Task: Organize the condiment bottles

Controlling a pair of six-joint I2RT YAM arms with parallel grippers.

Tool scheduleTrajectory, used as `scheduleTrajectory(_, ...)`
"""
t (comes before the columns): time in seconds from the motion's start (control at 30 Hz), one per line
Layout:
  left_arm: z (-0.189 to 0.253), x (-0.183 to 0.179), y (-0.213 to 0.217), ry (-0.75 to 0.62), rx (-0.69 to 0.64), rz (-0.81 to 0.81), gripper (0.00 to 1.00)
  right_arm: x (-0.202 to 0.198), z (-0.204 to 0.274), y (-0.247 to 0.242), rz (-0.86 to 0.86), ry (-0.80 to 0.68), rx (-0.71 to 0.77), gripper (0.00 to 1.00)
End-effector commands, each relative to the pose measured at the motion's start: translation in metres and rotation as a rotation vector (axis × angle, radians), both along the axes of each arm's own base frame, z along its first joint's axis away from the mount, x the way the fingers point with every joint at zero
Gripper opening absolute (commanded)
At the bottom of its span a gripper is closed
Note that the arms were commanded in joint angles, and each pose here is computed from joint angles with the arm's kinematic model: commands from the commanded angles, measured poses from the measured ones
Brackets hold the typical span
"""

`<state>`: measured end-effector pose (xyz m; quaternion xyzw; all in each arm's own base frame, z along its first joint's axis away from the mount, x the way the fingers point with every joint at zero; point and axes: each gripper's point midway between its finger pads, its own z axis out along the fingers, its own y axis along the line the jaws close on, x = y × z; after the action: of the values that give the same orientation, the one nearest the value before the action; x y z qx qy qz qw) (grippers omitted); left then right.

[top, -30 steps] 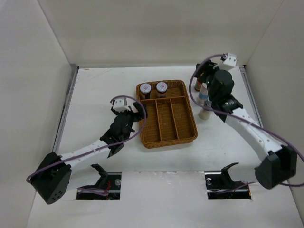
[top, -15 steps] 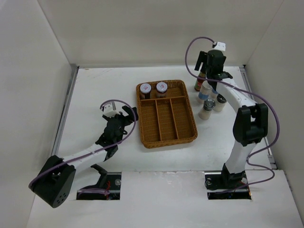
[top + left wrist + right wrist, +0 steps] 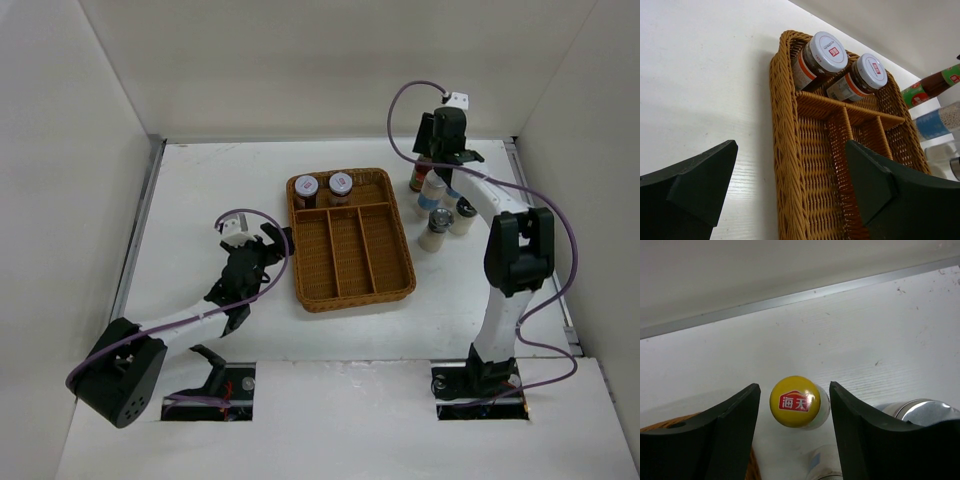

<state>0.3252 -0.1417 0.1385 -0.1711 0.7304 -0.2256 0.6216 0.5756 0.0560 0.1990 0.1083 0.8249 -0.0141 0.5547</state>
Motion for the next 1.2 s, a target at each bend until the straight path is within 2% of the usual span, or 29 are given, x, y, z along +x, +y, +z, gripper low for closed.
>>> scheduleTrajectory(0.0, 0.015, 0.002, -0.003, -0.053, -0.048, -0.01, 0.9, 0.016, 0.031, 0.002, 0.01, -0.093, 0.005, 0.61)
scheduleTrajectory(0.17, 0.016, 0.001, -0.003, -0.058, -0.051, -0.014, 0.9, 0.018, 0.031, -0.002, -0.006, -0.093, -0.013, 0.39)
scheduleTrajectory(0.33, 0.017, 0.001, -0.001, -0.06, -0.053, -0.013, 0.9, 0.019, 0.074, -0.011, -0.049, -0.212, -0.037, 0.31)
scheduleTrajectory(0.57, 0.017, 0.001, 0.001, -0.063, -0.054, -0.007, 0.9, 0.002, 0.172, -0.003, -0.049, -0.421, -0.037, 0.28)
scheduleTrajectory(0.67, 0.016, 0.003, 0.004, -0.059, -0.053, 0.004, 0.9, -0.012, 0.195, 0.009, -0.023, -0.459, -0.041, 0.29)
scheduleTrajectory(0.97, 0.018, 0.002, 0.012, -0.069, -0.061, 0.026, 0.89, -0.044, 0.217, 0.078, 0.124, -0.515, 0.003, 0.3)
scheduleTrajectory(1.17, 0.018, 0.002, 0.011, -0.065, -0.066, 0.022, 0.89, -0.044, 0.198, 0.121, 0.21, -0.49, 0.012, 0.31)
